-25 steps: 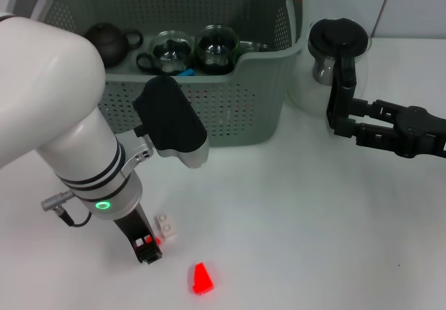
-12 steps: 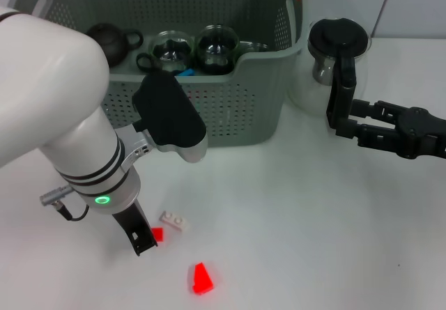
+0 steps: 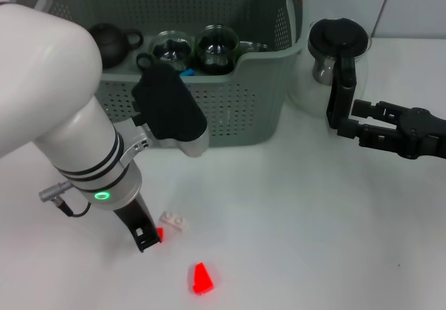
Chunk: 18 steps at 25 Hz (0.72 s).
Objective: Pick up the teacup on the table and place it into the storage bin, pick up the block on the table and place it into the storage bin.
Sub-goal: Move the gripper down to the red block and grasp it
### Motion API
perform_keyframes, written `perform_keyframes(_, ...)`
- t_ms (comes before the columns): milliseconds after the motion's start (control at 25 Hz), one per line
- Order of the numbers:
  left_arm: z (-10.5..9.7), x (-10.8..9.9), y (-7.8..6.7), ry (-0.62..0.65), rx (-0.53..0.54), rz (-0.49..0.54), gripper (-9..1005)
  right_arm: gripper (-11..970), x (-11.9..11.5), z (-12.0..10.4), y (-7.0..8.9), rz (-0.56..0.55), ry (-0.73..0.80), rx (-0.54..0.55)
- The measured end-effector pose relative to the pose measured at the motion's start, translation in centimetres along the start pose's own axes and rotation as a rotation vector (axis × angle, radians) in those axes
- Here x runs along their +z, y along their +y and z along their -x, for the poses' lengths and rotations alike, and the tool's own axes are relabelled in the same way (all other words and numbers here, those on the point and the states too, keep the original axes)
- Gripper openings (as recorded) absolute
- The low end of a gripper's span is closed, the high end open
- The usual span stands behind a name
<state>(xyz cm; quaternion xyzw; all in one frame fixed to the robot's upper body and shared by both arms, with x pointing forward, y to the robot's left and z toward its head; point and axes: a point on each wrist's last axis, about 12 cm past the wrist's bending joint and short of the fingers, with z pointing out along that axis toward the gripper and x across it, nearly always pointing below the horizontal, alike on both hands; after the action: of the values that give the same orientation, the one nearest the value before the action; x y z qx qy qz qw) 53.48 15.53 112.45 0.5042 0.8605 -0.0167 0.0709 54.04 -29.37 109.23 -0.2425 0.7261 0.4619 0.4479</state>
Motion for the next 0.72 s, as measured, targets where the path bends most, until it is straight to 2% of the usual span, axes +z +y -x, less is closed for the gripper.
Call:
perform_keyframes(240, 0.03, -0.15, -0.11, -0.003, 0.012, 0.000, 209, 884, -0.04, -0.04, -0.03, -0.003, 0.001, -0.001)
perform_keyframes(440, 0.09, 0.08, -0.10, 0.002, 0.016, 0.002, 425, 884, -0.04, -0.05, 0.02, 0.000, -0.001, 0.000)
perform_keyframes(680, 0.27, 0.24, -0.20, -0.003, 0.021, 0.002, 627, 884, -0.03, -0.06, 0.01, 0.000, 0.001, 0.000)
perform_keyframes(720, 0.31, 0.29, -0.27, 0.000, 0.024, 0.002, 628, 884, -0.03, -0.06, 0.01, 0.000, 0.002, 0.000)
